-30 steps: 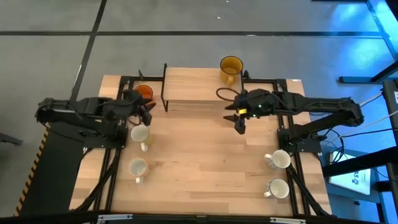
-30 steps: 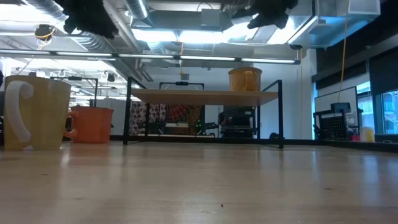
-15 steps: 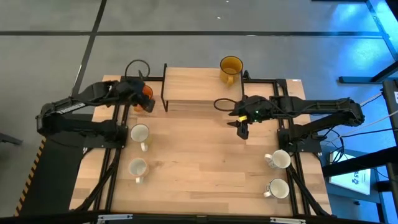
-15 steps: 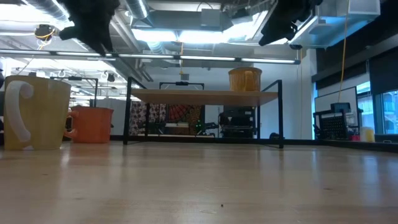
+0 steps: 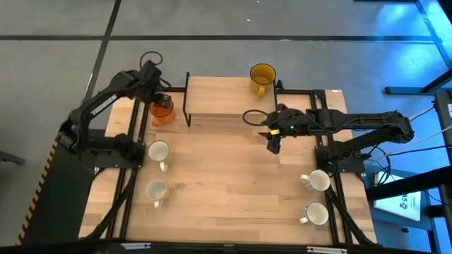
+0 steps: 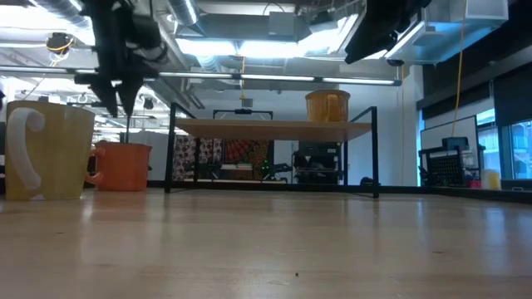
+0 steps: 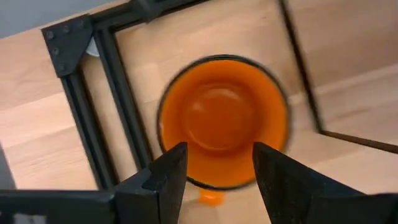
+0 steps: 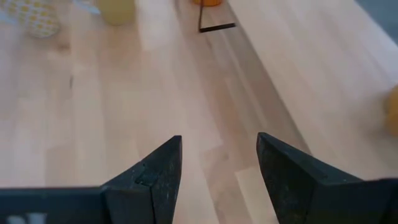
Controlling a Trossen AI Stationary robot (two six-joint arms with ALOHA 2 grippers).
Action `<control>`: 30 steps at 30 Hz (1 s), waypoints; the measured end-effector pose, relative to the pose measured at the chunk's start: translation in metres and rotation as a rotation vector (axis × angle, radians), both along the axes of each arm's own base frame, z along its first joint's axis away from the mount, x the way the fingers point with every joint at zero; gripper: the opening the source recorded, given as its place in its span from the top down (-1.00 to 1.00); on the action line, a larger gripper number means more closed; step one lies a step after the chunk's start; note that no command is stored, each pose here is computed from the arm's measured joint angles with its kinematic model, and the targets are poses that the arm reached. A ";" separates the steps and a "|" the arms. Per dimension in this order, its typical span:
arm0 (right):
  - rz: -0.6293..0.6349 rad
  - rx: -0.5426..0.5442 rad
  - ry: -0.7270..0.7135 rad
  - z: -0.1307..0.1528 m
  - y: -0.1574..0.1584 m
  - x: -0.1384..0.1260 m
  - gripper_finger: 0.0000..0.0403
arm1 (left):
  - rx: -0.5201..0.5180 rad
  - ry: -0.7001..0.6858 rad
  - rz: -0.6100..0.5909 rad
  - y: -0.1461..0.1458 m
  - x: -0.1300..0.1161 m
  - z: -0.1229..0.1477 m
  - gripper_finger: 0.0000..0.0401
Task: Place coffee mugs
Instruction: Put the orange mug on the shelf
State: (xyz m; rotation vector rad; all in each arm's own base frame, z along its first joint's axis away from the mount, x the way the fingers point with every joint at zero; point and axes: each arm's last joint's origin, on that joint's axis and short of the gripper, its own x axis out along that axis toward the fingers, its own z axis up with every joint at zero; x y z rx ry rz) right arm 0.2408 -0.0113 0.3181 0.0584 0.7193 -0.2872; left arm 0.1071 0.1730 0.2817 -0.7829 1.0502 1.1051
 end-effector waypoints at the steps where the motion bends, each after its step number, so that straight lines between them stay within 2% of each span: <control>1: -0.006 -0.005 0.000 0.000 0.000 0.000 0.04 | -0.007 0.000 -0.005 0.005 0.001 -0.003 0.12; 9: -0.032 -0.029 -0.001 0.000 -0.001 0.000 0.04 | -0.069 0.067 0.031 0.012 0.013 -0.020 0.13; 13: -0.032 -0.029 0.002 0.000 -0.001 0.000 0.04 | -0.148 -0.001 -0.007 0.004 0.020 -0.020 0.13; 16: -0.031 -0.027 0.013 -0.001 -0.001 -0.001 0.04 | -0.197 -0.008 -0.105 -0.005 0.028 -0.021 0.13; 21: -0.020 -0.016 0.020 -0.001 -0.001 -0.001 0.04 | -0.141 0.063 -0.262 -0.015 0.041 -0.021 0.13; 25: -0.011 -0.024 0.022 -0.001 -0.001 -0.001 0.04 | -0.101 0.089 -0.296 -0.016 0.044 -0.021 0.13; 30: -0.008 -0.027 0.023 -0.001 -0.001 -0.001 0.04 | -0.131 0.094 -0.302 -0.018 0.042 -0.037 0.13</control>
